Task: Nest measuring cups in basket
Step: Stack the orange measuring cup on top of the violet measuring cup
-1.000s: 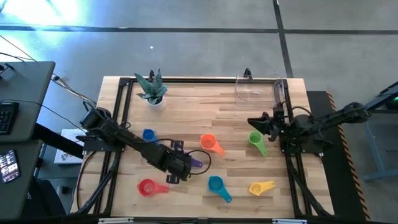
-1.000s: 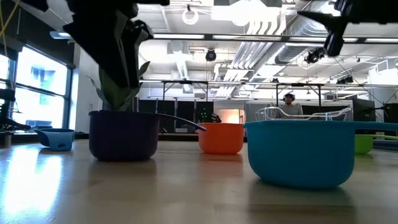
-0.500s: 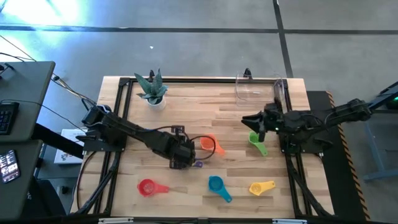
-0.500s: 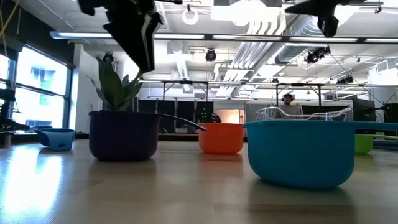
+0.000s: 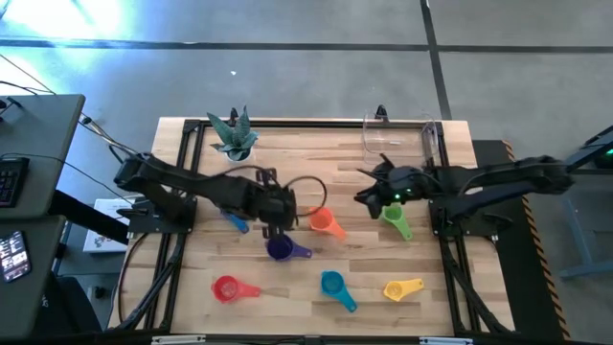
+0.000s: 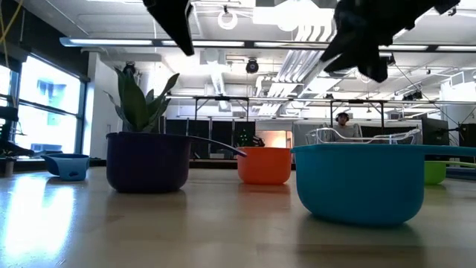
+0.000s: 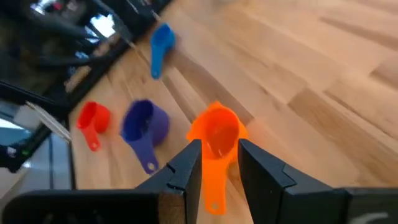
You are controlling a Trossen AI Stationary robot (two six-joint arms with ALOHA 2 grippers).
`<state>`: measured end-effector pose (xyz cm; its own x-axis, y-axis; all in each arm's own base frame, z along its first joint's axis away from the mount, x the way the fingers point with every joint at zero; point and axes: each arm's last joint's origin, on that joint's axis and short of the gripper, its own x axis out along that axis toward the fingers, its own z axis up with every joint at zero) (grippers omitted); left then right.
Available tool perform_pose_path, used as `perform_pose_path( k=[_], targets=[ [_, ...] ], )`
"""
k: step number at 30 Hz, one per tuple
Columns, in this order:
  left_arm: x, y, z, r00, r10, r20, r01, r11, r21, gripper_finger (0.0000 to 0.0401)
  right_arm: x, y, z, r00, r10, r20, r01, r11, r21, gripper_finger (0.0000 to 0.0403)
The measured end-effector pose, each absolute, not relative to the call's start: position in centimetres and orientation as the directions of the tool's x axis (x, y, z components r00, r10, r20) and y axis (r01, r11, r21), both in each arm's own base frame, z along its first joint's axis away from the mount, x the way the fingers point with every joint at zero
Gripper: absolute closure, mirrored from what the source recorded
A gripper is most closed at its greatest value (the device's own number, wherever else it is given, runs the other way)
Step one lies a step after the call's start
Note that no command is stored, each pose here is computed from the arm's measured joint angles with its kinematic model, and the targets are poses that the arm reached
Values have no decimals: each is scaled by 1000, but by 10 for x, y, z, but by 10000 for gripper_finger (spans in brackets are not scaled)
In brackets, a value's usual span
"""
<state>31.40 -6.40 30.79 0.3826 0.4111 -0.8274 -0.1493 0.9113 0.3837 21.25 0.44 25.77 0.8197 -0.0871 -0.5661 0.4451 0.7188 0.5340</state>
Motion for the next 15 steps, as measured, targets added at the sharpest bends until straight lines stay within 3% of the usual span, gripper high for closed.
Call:
perform_pose_path(
  k=[7, 15],
  targets=[
    [283, -49, 344, 450, 401, -798, -305, 909, 285, 274, 235, -2, 239, 795, -48, -604, 437, 737, 516, 304],
    [244, -41, 380, 548, 384, -743, -441, 888, 134, 274, 260, -3, 220, 805, -38, -592, 406, 762, 504, 268]
  ],
)
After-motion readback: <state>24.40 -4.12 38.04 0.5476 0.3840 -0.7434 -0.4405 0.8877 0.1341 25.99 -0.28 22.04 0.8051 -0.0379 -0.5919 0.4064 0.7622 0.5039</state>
